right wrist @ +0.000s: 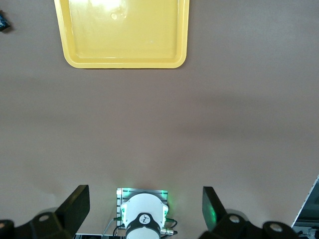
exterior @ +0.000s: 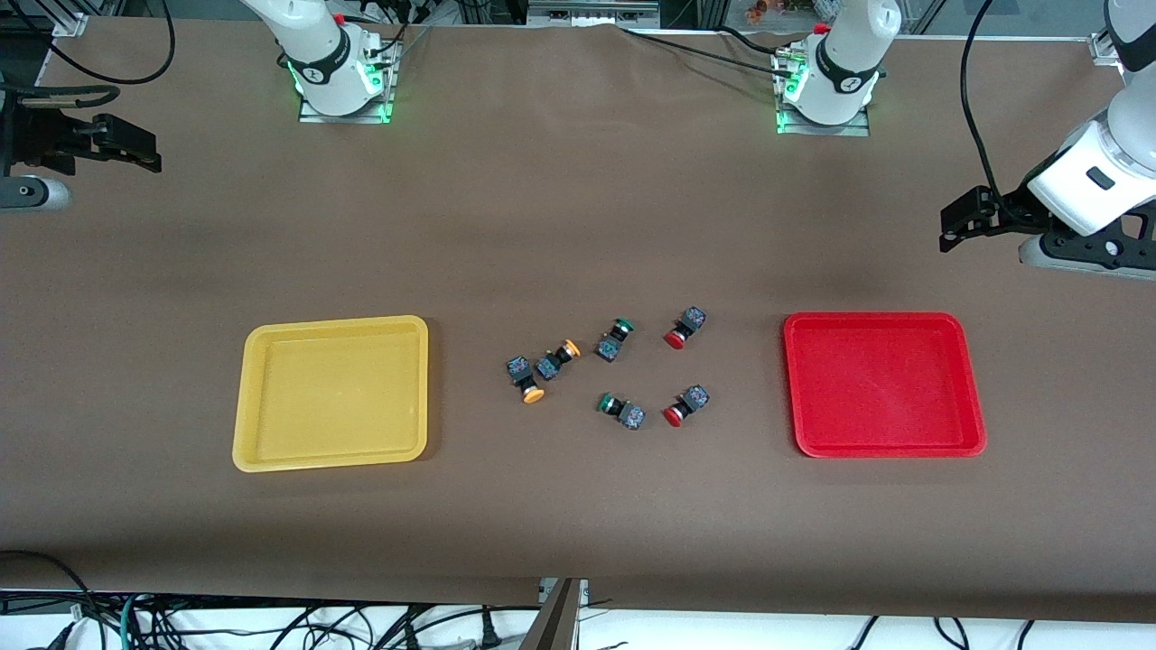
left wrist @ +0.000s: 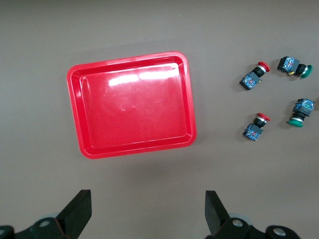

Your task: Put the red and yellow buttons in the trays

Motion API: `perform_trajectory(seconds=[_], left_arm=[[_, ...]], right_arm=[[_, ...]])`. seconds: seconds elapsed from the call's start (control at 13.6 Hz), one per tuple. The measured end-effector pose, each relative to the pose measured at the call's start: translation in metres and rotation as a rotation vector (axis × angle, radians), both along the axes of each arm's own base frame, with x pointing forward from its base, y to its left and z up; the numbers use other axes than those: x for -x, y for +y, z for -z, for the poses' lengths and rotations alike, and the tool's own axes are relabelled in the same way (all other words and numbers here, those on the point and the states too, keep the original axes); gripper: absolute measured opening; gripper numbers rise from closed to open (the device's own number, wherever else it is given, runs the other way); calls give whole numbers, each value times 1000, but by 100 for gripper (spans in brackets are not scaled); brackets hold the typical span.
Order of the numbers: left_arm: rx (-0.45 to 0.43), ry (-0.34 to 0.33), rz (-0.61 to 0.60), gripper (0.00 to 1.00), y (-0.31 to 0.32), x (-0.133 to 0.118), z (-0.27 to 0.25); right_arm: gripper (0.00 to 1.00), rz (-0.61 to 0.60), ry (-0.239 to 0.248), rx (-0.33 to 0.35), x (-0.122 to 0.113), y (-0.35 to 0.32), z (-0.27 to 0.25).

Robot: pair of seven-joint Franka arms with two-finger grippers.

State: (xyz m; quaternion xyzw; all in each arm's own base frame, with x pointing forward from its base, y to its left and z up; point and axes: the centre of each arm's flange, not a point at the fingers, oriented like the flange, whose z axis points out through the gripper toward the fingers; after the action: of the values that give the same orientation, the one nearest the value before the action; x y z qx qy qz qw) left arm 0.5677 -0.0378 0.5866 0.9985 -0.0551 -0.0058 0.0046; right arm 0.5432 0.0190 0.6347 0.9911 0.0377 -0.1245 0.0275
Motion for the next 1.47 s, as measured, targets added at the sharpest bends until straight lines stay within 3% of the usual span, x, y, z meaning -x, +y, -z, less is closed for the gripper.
perform_trajectory(seconds=[0.88, 1.17, 1.47], left_arm=[[0, 0, 0, 100, -2, 0, 0], [0, 1, -1, 100, -2, 0, 0], [0, 1, -2, 100, -1, 0, 0]], right_arm=[[100, 3, 0, 0, -3, 0, 4], [100, -9, 18, -2, -25, 5, 34], [100, -56, 57, -9, -60, 31, 99]])
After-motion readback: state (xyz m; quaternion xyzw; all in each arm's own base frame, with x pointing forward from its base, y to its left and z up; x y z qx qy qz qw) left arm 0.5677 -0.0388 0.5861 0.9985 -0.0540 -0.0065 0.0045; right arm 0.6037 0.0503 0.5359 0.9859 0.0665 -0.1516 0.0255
